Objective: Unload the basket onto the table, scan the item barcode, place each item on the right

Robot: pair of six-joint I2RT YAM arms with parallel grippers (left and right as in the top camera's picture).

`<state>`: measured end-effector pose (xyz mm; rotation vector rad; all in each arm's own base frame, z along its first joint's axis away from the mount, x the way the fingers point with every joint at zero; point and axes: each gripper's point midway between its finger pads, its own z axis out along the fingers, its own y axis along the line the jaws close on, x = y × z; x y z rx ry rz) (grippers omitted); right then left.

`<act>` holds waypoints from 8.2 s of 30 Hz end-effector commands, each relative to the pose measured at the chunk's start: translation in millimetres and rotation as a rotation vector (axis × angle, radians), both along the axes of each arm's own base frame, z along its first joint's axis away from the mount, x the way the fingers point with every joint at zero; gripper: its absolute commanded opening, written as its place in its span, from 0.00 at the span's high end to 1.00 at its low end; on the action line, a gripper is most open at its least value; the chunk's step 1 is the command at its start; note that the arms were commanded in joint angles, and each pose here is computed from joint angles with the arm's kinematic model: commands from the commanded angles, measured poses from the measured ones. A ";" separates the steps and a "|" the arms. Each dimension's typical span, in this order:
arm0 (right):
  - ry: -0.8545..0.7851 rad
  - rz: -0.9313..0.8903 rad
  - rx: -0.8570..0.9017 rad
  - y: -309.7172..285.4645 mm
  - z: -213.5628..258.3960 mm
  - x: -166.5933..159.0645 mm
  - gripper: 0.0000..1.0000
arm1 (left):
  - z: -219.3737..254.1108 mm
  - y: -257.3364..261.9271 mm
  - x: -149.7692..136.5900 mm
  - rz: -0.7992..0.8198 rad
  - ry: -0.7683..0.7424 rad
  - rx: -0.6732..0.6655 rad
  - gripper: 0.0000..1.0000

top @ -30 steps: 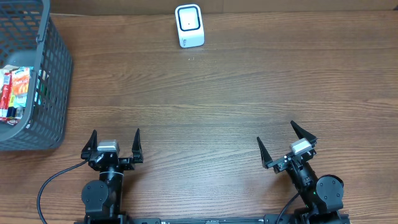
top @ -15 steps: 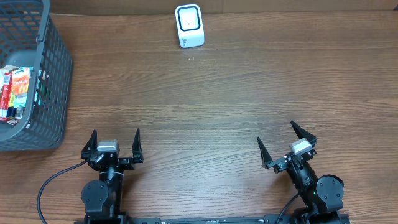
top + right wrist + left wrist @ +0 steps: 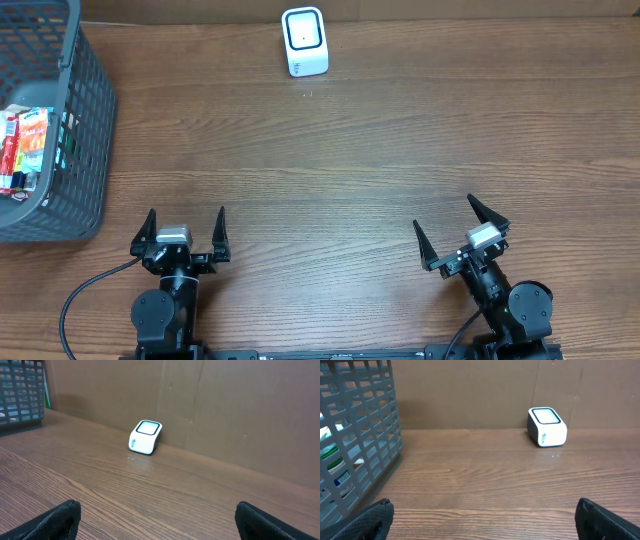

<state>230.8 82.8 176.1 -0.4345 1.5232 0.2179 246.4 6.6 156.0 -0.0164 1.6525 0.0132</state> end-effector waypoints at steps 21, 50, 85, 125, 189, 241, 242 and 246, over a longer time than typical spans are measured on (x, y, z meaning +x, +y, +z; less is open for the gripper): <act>-0.008 -0.013 -0.002 -2.3 -1.2 0.8 0.00 | 3.8 -27.2 -1.6 -0.150 -0.016 -0.082 0.00; -0.008 -0.012 -0.002 -2.2 -1.2 0.8 0.00 | 365.8 -54.2 -213.2 -0.239 -1.056 0.193 0.00; -0.008 -0.012 -0.002 -2.2 -1.2 0.8 0.00 | 379.1 8.2 53.2 0.012 0.169 0.159 0.00; -0.008 -0.012 -0.002 -2.2 -1.1 0.8 0.00 | 158.8 266.3 151.9 0.370 0.699 -0.219 0.00; -0.008 -0.012 -0.002 -2.2 -1.2 0.8 0.00 | -92.9 276.3 173.2 0.192 1.211 -0.295 0.43; -0.008 -0.012 -0.002 -2.2 -1.2 0.8 0.00 | 279.4 3.4 95.0 -0.058 0.603 -0.423 0.60; -0.008 -0.012 -0.002 -2.2 -1.2 0.8 0.00 | 276.2 -7.0 94.8 -0.085 0.623 -0.417 0.60; -0.008 -0.012 -0.002 -2.2 -1.2 0.8 0.00 | 258.2 -62.0 88.0 -0.229 0.727 -0.378 0.60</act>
